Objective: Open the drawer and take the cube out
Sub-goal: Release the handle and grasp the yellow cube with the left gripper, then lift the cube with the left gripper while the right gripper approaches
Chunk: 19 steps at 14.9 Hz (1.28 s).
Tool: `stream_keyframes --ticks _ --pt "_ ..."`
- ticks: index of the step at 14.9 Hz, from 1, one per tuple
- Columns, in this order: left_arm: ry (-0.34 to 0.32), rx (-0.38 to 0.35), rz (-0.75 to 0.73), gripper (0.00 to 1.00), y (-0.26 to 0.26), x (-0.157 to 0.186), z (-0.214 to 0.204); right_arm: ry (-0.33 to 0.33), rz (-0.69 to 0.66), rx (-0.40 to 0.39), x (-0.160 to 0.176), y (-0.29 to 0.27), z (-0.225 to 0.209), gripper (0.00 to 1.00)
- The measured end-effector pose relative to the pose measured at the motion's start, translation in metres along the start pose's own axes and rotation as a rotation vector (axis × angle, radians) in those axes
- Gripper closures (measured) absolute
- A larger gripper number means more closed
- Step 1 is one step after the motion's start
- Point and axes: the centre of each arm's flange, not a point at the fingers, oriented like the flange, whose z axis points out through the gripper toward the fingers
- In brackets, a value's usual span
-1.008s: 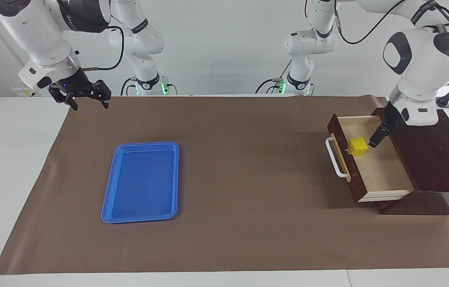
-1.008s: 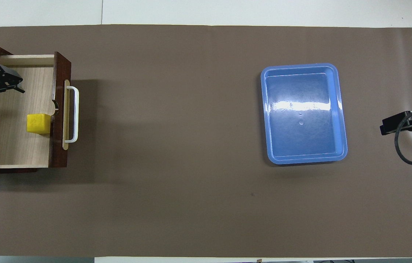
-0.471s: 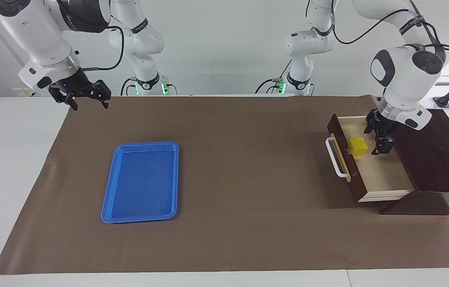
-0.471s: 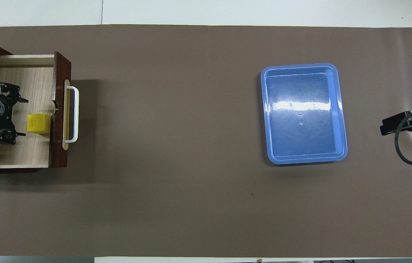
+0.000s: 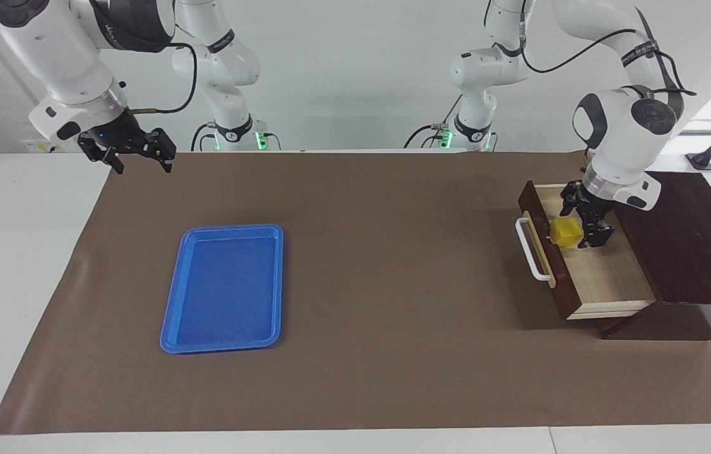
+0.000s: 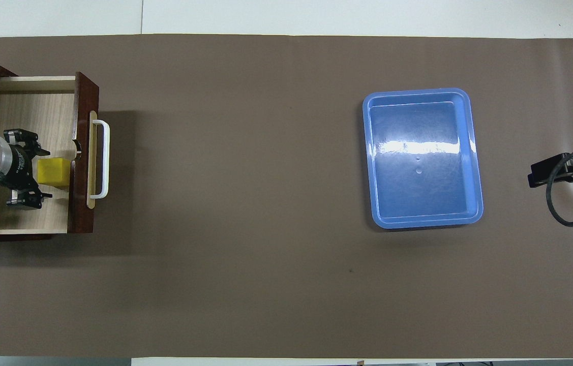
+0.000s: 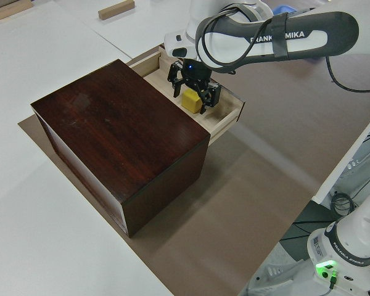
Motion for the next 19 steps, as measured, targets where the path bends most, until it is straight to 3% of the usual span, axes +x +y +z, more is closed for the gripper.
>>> stream_keyframes --ticks 3,5,8,11,19 --pt "0.0 -0.012 -0.003 0.43 0.002 0.001 -0.005 -0.001 -0.003 0.0 0.0 -0.002 0.0 0.0" --pt "0.002 -0.005 -0.009 0.45 0.008 0.003 -0.023 -0.001 -0.003 0.0 0.0 -0.002 0.0 0.0" --pt "-0.011 0.03 -0.022 0.45 0.025 0.004 -0.088 -0.001 0.011 0.0 0.0 -0.002 0.001 0.0" --pt "-0.05 0.043 -0.031 0.45 0.032 -0.02 -0.139 -0.001 0.109 -0.001 0.0 -0.002 0.001 0.0" --pt "-0.061 0.03 -0.075 0.45 -0.03 -0.261 -0.128 -0.049 0.566 0.053 -0.004 -0.081 0.014 0.0"
